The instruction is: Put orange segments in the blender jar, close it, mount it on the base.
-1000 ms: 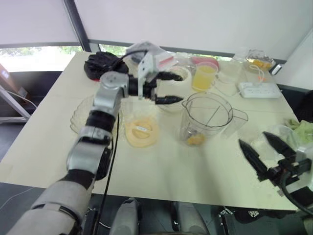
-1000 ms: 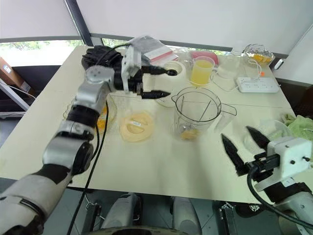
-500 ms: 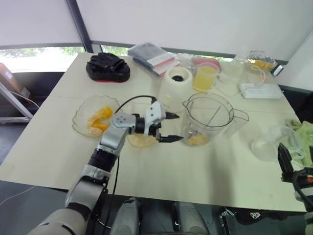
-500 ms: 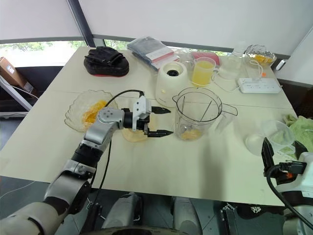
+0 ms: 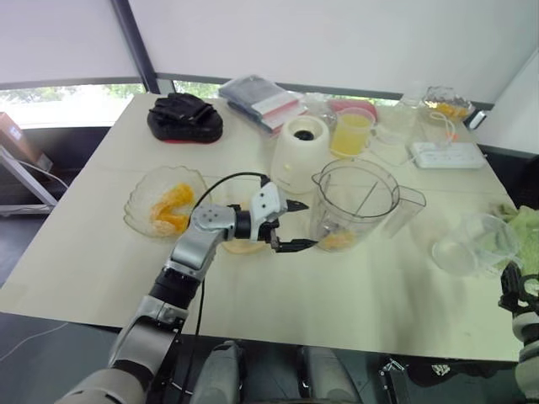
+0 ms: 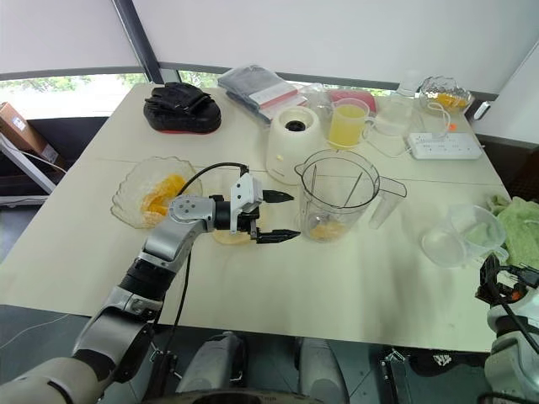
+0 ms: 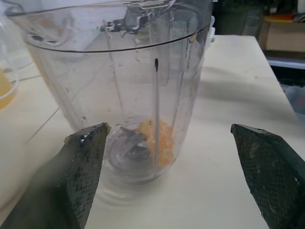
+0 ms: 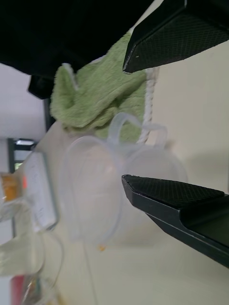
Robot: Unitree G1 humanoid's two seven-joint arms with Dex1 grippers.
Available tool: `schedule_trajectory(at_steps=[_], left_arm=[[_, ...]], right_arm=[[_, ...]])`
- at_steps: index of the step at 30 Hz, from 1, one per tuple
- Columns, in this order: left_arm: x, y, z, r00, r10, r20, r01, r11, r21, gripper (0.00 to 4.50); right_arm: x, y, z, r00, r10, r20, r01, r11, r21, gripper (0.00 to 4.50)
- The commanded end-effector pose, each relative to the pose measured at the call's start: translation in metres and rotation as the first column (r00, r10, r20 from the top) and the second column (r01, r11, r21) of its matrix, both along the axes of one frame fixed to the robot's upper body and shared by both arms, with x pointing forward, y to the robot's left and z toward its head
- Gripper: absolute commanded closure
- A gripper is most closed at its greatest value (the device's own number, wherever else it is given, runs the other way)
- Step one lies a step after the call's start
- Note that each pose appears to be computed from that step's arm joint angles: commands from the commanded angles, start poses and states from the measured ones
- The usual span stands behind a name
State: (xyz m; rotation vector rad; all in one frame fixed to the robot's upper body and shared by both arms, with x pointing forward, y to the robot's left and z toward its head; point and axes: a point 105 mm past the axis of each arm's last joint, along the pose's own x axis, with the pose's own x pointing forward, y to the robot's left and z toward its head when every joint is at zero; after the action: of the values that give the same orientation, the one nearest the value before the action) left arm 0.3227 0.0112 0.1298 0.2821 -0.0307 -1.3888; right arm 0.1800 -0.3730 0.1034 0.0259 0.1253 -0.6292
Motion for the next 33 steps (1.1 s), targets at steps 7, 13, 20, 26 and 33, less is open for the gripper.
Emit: schedule_trajectory(at_steps=[7, 13, 20, 26, 33], left_arm=[[0.001, -0.001, 0.014, 0.998, 0.017, 0.055, -0.016, 1.000, -0.018, 0.21], [0.002, 0.000, 0.014, 0.998, 0.028, 0.063, -0.027, 1.000, -0.015, 0.21], [0.003, 0.002, 0.016, 0.997, 0.040, 0.070, -0.039, 0.999, -0.013, 0.21], [0.002, 0.006, 0.016, 0.996, 0.051, 0.068, -0.050, 0.999, -0.009, 0.21], [0.003, 0.007, 0.017, 0.996, 0.062, 0.068, -0.062, 0.998, -0.007, 0.21]], right_arm=[[0.007, -0.020, -0.010, 0.996, -0.085, -0.014, 0.085, 0.996, 0.038, 0.98], [0.015, -0.028, -0.016, 0.994, -0.112, -0.007, 0.112, 0.991, 0.072, 0.98], [0.026, -0.035, -0.016, 0.993, -0.121, 0.009, 0.119, 0.989, 0.092, 0.98], [0.035, -0.033, -0.014, 0.995, -0.095, 0.021, 0.093, 0.991, 0.100, 0.98], [0.040, -0.036, -0.015, 0.995, -0.098, 0.023, 0.095, 0.991, 0.097, 0.98]])
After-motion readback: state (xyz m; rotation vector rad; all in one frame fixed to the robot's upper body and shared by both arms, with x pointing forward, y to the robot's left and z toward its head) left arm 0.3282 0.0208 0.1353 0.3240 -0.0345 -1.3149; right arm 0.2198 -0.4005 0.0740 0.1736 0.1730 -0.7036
